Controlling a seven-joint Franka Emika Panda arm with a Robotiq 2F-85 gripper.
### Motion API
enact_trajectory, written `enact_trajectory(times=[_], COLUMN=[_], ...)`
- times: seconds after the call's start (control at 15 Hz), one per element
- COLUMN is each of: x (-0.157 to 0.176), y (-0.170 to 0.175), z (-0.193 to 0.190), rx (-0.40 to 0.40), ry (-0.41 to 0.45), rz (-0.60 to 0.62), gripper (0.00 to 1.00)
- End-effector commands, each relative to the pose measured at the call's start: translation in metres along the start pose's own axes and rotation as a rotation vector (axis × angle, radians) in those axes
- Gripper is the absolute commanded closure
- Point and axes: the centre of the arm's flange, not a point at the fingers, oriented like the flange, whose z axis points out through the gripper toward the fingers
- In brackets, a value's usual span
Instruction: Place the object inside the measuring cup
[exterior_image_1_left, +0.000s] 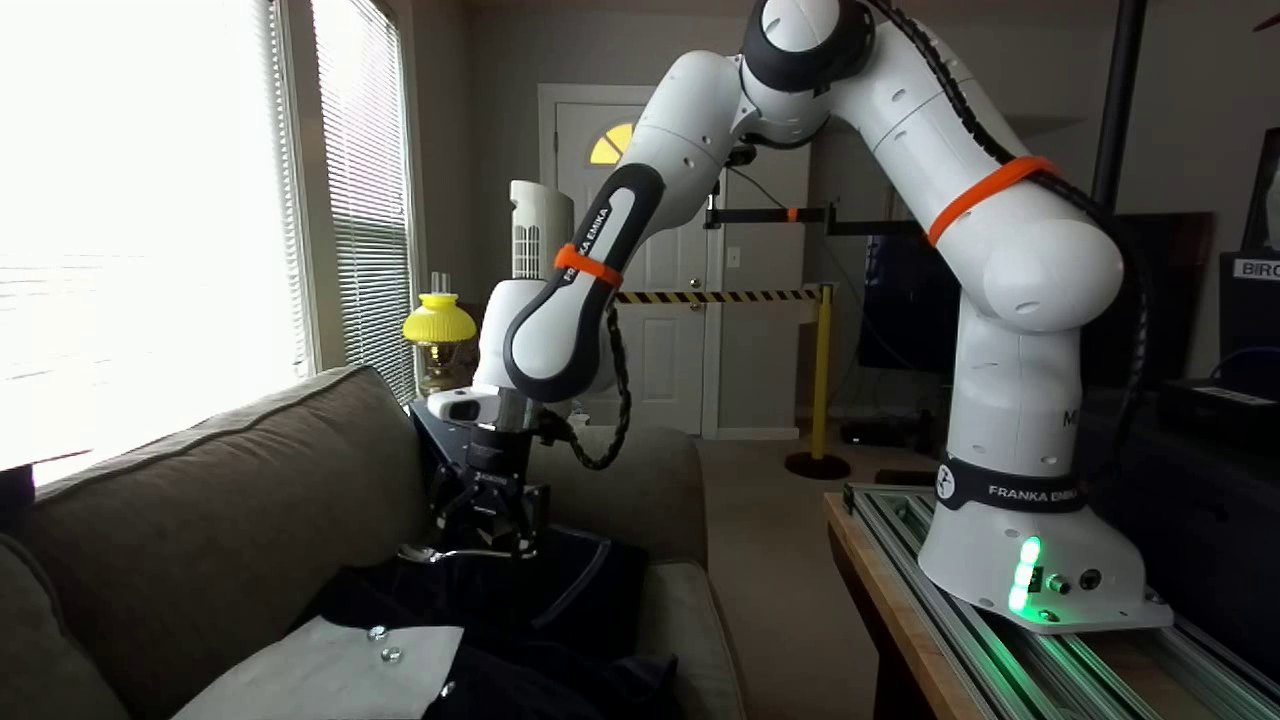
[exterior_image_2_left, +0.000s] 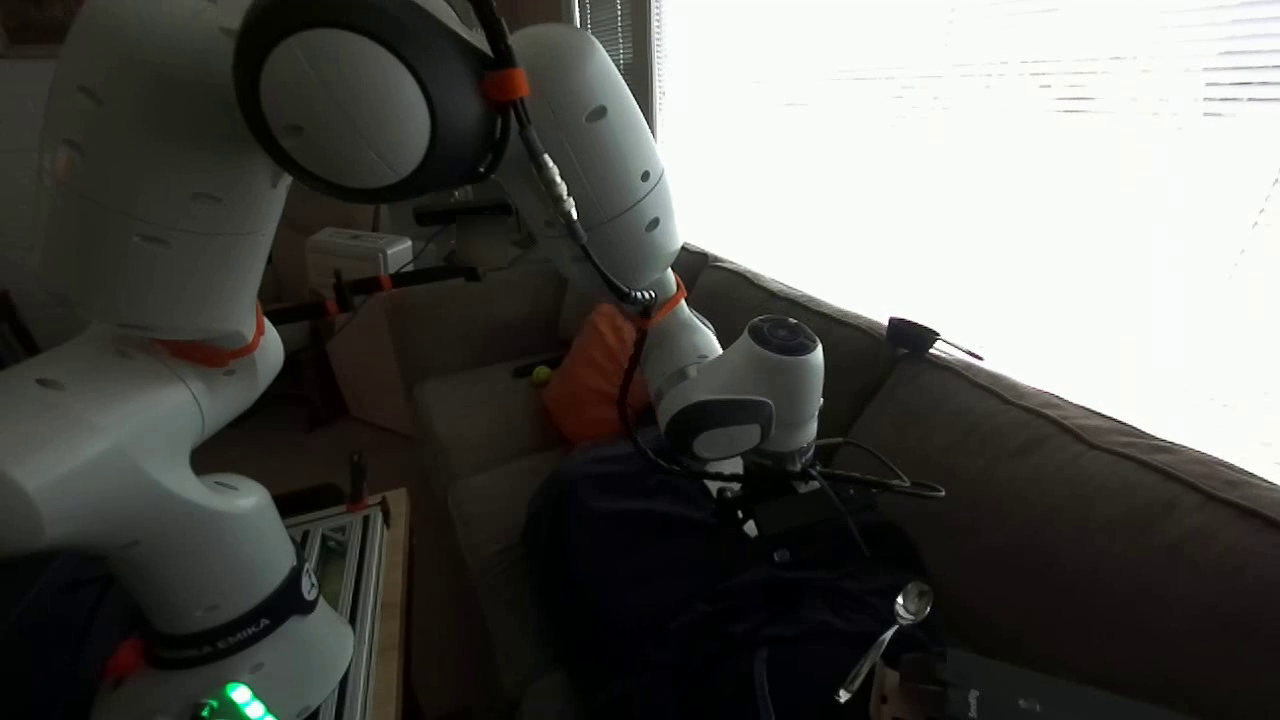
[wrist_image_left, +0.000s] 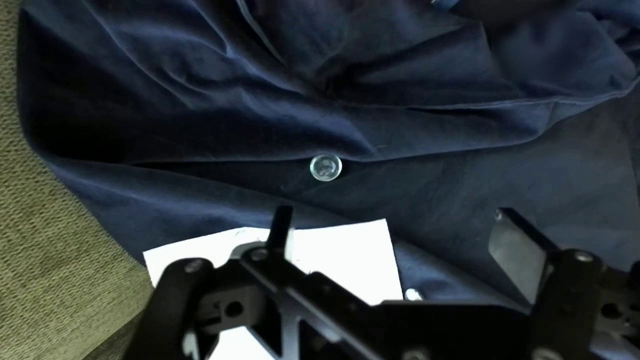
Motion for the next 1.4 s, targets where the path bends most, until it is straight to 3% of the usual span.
enact_trajectory(times=[0.0,0.07,0.4,0.73,1.33], x=[-0.008,-0.004,-0.005,-0.007,-0.010], y=[0.002,-0.002,-0.002,0.011,0.018], z=[0.029,0.011,0.023,0.045,0.084], rx=[-0.033,-0.009,-0.016,0.028,0.022], ry=[0.026,0.006,0.015,0.032,0.060], rz=[-0.014,-0.003,0.001,-0.006,0.011], gripper=[0.00,0.00,0.00,0.00,0.00])
